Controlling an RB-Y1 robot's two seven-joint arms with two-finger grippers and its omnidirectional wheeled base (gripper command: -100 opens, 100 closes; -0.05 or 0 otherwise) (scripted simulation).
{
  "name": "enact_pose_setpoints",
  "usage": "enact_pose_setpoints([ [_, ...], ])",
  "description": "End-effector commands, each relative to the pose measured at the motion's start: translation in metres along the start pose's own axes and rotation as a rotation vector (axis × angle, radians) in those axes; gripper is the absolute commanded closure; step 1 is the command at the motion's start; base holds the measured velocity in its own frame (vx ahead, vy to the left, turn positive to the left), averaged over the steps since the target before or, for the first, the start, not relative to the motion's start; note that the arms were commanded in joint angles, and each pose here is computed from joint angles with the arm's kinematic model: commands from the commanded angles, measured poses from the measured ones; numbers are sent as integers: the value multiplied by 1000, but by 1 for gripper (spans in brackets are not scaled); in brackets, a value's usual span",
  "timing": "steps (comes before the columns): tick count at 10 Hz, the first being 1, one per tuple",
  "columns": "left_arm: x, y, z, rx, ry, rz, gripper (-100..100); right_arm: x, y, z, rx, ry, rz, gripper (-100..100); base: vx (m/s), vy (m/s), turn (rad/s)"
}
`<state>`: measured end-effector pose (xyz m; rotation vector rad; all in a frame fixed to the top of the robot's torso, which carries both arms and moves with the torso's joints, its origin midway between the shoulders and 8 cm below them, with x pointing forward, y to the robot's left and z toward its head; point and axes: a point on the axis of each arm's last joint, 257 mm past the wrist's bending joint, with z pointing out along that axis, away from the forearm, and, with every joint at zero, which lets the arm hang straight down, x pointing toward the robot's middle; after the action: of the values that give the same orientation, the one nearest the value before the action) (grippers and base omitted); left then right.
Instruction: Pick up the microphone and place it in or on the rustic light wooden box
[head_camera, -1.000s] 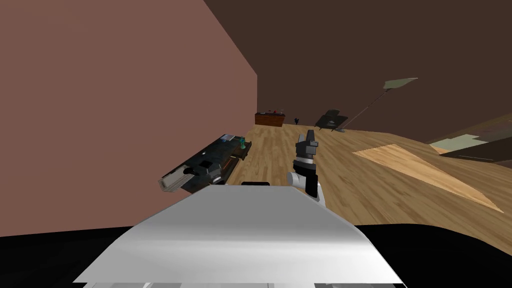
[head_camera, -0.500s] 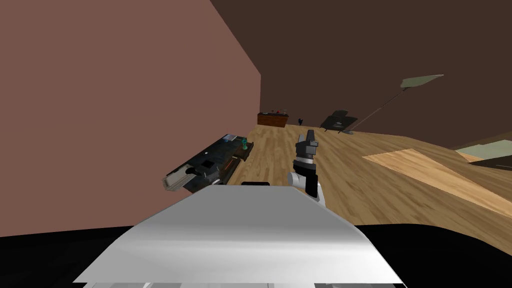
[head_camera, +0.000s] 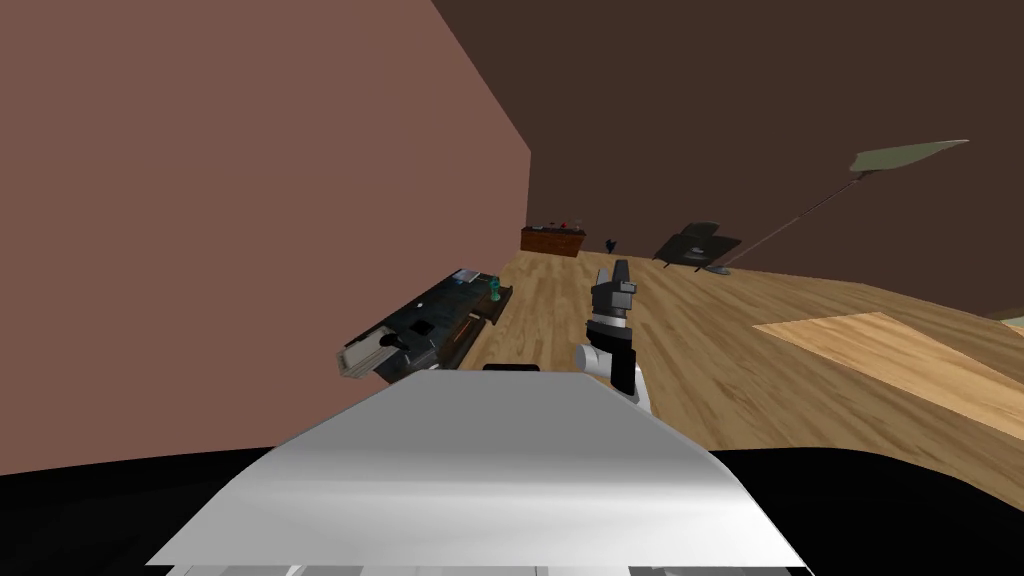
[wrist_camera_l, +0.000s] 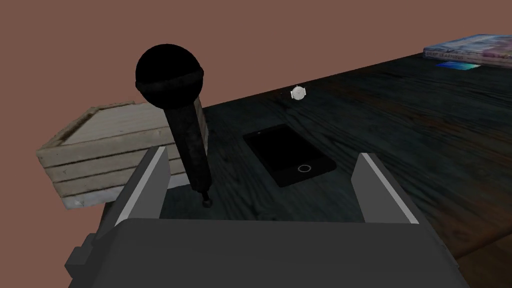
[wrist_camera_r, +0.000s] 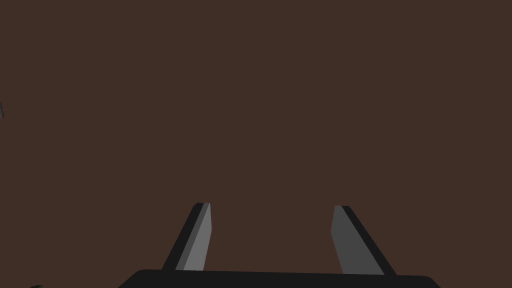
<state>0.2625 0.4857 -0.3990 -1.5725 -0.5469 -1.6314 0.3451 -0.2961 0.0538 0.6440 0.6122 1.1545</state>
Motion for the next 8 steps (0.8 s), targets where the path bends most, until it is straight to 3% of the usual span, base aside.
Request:
enact_pose_setpoints([
  [1, -9, -13, -12, 57, -31, -38, -100, 0, 0, 0, 0, 0, 0, 0, 122, 96, 195],
  [4, -24, -23, -37, 139, -81, -101, -100, 0, 0, 0, 0, 0, 0, 0, 166, 159, 141],
  [8, -29, -22, -52, 187, -106, -148, -100, 0, 0, 0, 0, 0, 0, 0, 102, 144, 61],
])
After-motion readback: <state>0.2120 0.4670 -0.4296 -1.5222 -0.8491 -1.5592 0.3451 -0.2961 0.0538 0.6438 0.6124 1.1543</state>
